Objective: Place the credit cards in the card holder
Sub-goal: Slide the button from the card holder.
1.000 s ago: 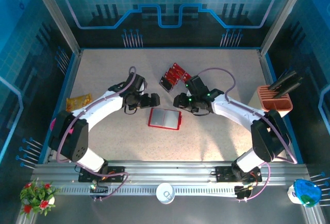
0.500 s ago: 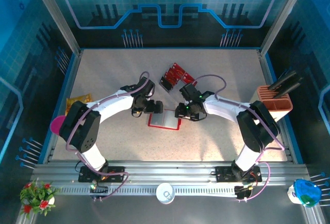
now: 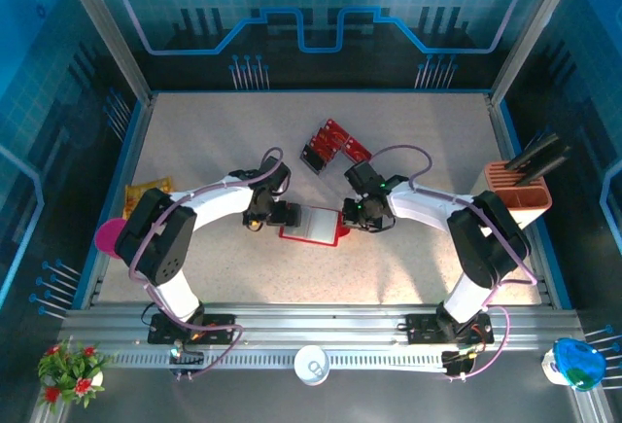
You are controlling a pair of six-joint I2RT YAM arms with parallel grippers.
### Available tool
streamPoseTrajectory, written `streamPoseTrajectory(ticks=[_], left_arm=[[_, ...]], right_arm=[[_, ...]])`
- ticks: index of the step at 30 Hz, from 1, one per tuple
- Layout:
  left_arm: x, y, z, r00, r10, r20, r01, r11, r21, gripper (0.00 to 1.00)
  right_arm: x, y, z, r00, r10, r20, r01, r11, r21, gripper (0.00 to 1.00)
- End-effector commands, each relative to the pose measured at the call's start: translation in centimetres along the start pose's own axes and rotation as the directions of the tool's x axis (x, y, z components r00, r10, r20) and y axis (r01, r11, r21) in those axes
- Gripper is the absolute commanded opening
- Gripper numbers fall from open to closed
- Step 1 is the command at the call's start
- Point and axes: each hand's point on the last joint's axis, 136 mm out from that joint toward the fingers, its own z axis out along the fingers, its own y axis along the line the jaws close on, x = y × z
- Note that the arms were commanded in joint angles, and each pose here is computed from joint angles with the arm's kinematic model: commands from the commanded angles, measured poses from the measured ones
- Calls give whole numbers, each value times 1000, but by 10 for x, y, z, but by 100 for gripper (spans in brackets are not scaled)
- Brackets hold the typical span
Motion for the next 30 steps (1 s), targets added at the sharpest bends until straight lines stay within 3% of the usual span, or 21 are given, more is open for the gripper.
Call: streamPoseTrajectory(ticks=[1,8,16,21,30], left_arm=[[6,4,5,1000,23,-13,-24,999,-27,99],[-9,-7,-19,999,15,43,-16,1000,12,99],[-33,-22,-44,992,-29,119,20,997,73,99],[-41,-22,-51,988,-68,138,55,994,96,99],[-44,11,-53,970,-196,141,182,978,105,99]], right_arm=[[-3,-2,-13,1000,-1,19,1,1000,-8,24],[-52,21,-80,984,-30,174,50,993,-111,38],[-132,20,-147,944,-135,300,150,988,-26,39],[-159,34,-153,933,-248,261,248,968,34,39],[-174,73,-121,919,-345,192,345,938,34,37]])
